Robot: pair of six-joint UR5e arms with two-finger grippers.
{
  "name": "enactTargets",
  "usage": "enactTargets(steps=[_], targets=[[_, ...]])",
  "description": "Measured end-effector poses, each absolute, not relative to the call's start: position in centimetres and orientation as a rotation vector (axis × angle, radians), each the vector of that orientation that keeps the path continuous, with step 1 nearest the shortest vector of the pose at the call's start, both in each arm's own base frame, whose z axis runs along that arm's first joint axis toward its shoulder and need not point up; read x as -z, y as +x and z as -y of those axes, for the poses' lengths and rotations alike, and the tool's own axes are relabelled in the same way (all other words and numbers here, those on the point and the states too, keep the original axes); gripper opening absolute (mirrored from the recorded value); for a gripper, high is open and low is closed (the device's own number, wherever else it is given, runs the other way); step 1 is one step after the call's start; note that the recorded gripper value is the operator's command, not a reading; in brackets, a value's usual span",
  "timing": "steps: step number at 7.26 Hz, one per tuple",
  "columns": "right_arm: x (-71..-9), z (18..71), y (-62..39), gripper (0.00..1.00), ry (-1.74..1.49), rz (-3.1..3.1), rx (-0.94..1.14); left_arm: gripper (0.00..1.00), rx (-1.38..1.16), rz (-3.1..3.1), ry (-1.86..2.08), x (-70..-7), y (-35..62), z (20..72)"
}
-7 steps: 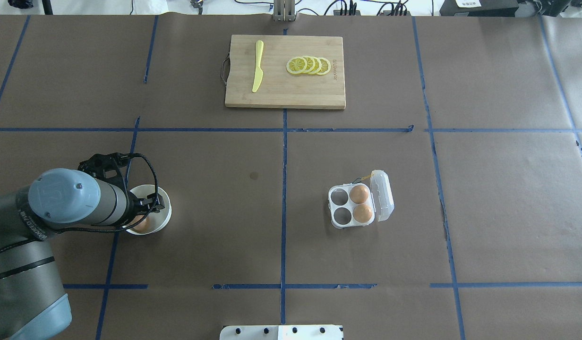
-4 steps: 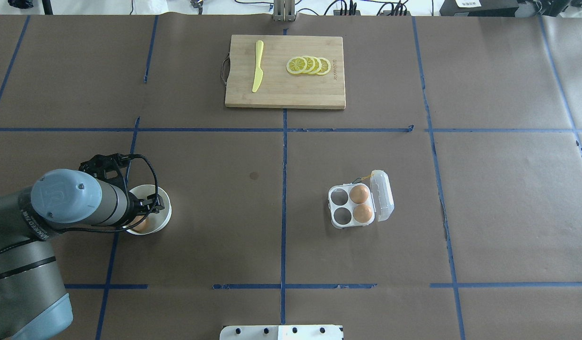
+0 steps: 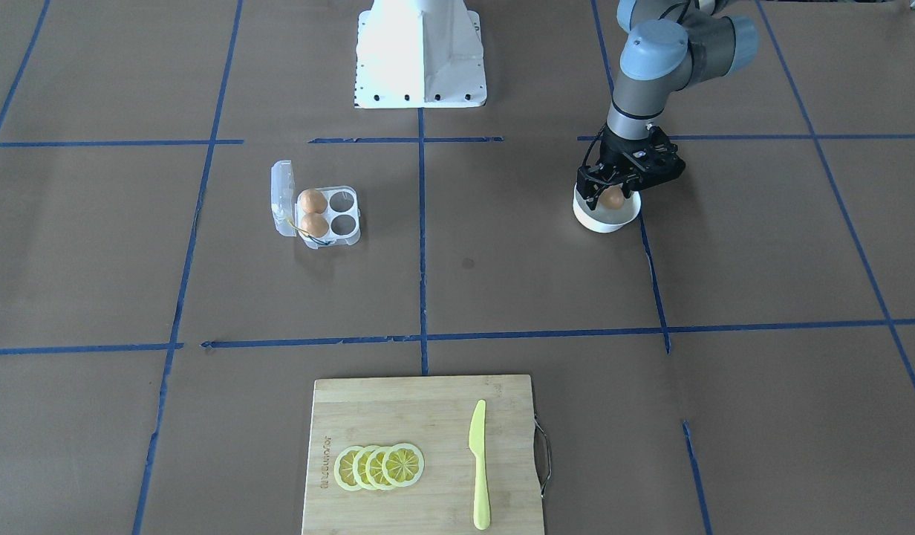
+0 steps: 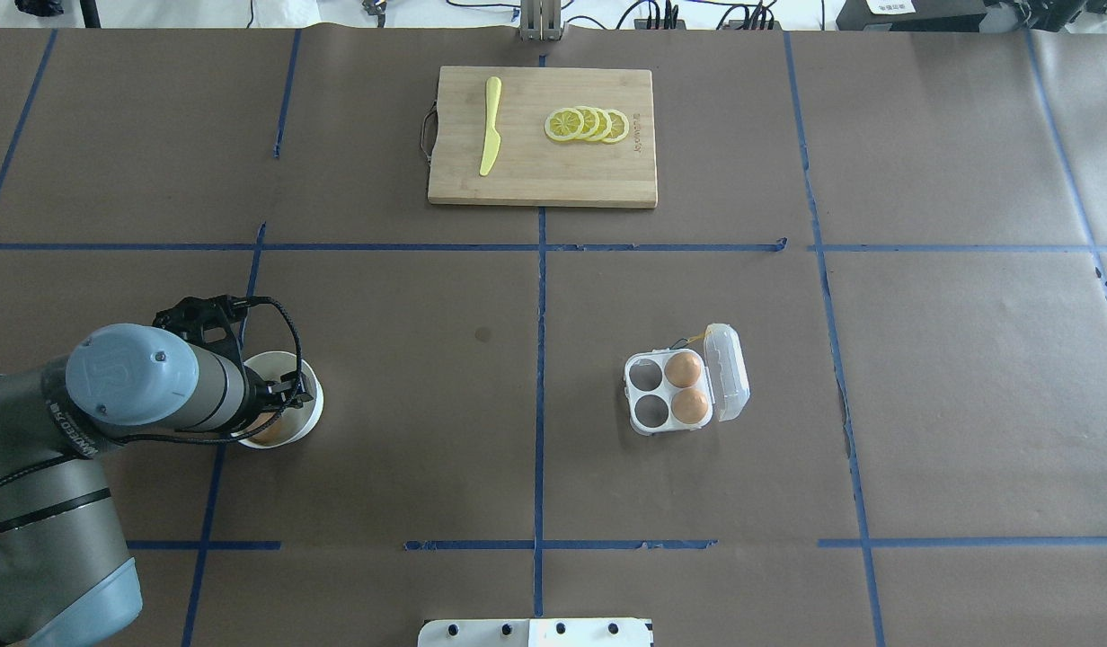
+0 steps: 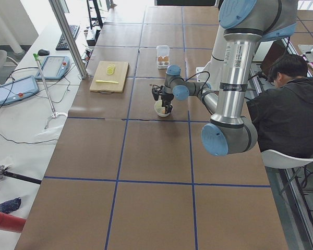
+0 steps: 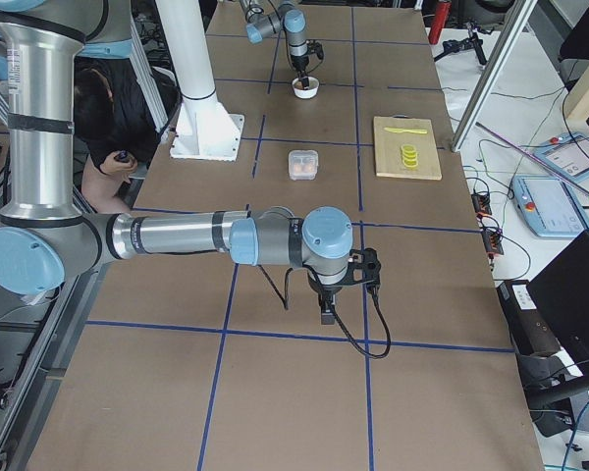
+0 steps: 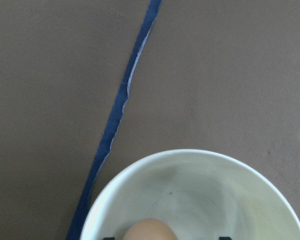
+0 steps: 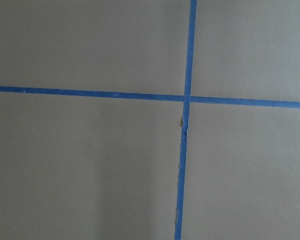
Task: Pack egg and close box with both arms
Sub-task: 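Close the left gripper around the brown egg inside the bowl, then lift the egg with the left gripper and carry it to the carton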
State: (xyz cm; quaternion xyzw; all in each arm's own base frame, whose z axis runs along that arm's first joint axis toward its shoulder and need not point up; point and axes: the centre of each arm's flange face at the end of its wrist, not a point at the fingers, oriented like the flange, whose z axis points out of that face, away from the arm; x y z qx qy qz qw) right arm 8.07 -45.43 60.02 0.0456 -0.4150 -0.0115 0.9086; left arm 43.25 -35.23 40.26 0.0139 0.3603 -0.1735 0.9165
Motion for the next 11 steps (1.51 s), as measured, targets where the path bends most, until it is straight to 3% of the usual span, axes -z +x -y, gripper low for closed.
enactTargets(steps=[3, 6, 7, 11], targets=[[-60.0, 45.5, 8.1, 1.0, 0.095, 0.856, 0.024, 0.48, 0.355, -0.743, 0.026, -40.1, 43.7, 35.3], [-60.0, 45.5, 8.1, 1.0, 0.094, 0.856, 0.024, 0.05, 0.355, -0.745, 0.025, -40.0, 43.7, 35.3], [-60.0, 45.5, 8.1, 1.0, 0.094, 0.857, 0.024, 0.0, 0.355, -0.756, 0.028, -39.4, 43.5, 35.3], [-59.8, 45.5, 7.9, 1.0, 0.096, 0.881, 0.025, 0.0, 0.411, -0.84, 0.079, -32.2, 37.0, 35.9]])
